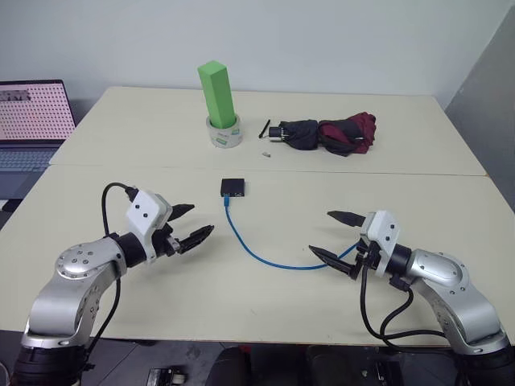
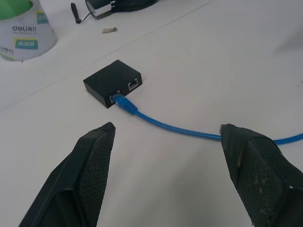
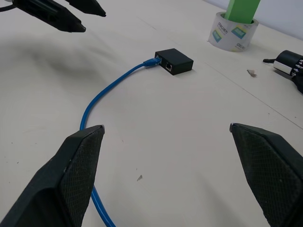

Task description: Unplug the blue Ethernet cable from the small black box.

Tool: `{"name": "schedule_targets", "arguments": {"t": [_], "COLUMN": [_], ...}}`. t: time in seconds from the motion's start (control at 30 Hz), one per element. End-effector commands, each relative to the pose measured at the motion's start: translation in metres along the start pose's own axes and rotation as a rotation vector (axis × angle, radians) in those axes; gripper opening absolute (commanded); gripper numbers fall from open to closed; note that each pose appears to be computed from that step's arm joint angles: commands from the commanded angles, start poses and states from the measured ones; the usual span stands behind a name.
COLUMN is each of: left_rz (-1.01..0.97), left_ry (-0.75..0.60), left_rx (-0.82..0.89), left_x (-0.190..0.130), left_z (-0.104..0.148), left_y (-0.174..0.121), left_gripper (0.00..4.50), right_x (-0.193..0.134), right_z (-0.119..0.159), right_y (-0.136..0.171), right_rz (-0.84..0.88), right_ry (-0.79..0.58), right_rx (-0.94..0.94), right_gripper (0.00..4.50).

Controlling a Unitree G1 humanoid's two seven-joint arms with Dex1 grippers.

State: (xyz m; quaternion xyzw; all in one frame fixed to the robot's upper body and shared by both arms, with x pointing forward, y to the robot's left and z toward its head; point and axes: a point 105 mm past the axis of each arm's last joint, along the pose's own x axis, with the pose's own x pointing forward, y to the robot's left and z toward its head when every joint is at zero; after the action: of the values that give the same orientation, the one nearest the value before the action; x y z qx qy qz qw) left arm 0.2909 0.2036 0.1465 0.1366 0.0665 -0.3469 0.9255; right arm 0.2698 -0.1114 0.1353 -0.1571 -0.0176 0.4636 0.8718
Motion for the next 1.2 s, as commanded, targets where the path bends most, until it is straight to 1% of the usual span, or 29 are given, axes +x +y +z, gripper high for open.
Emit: {"name": "schedule_targets", "arguments": {"t": [0.03, 0.33, 0.5, 0.6, 0.73, 0.83, 0.93, 1.0, 1.07, 1.2], "left_rz": [-0.006, -0.027, -0.044, -0.062, -0.097, -0.119, -0.177, -0.191, -0.17, -0.129], "left_ry": [-0.034, -0.008, 0.024, 0.039, 0.038, 0.049, 0.134, 0.172, 0.162, 0.136], "left_rx": [0.037, 0.042, 0.066, 0.06, 0.028, 0.02, 0.054, 0.082, 0.085, 0.107], "left_x": [-0.002, -0.001, -0.003, -0.006, -0.012, -0.017, -0.027, -0.032, -0.033, -0.03], "left_z": [0.014, 0.009, 0.002, -0.002, -0.003, -0.004, -0.015, -0.019, -0.017, -0.011], "left_y": [-0.001, -0.005, -0.008, -0.009, -0.007, -0.005, -0.007, -0.005, 0.0, 0.012], "left_gripper": [3.75, 3.75, 3.75, 3.75, 3.75, 3.75, 3.75, 3.75, 3.75, 3.8], "right_x": [-0.002, 0.005, 0.023, 0.049, 0.081, 0.097, 0.118, 0.124, 0.126, 0.13], "right_z": [0.009, 0.01, 0.009, 0.0, -0.013, -0.019, -0.031, -0.036, -0.036, -0.036], "right_y": [-0.003, 0.005, 0.015, 0.037, 0.052, 0.057, 0.058, 0.058, 0.059, 0.062], "right_rz": [-0.009, 0.023, 0.071, 0.161, 0.207, 0.212, 0.191, 0.184, 0.185, 0.183], "right_ry": [-0.028, -0.033, -0.032, -0.008, 0.04, 0.062, 0.116, 0.142, 0.143, 0.158], "right_rx": [-0.033, -0.033, -0.034, -0.024, -0.041, -0.05, -0.044, -0.035, -0.043, -0.047], "right_gripper": [4.5, 4.5, 4.5, 4.5, 4.5, 4.5, 4.5, 4.5, 4.5, 3.81]}}
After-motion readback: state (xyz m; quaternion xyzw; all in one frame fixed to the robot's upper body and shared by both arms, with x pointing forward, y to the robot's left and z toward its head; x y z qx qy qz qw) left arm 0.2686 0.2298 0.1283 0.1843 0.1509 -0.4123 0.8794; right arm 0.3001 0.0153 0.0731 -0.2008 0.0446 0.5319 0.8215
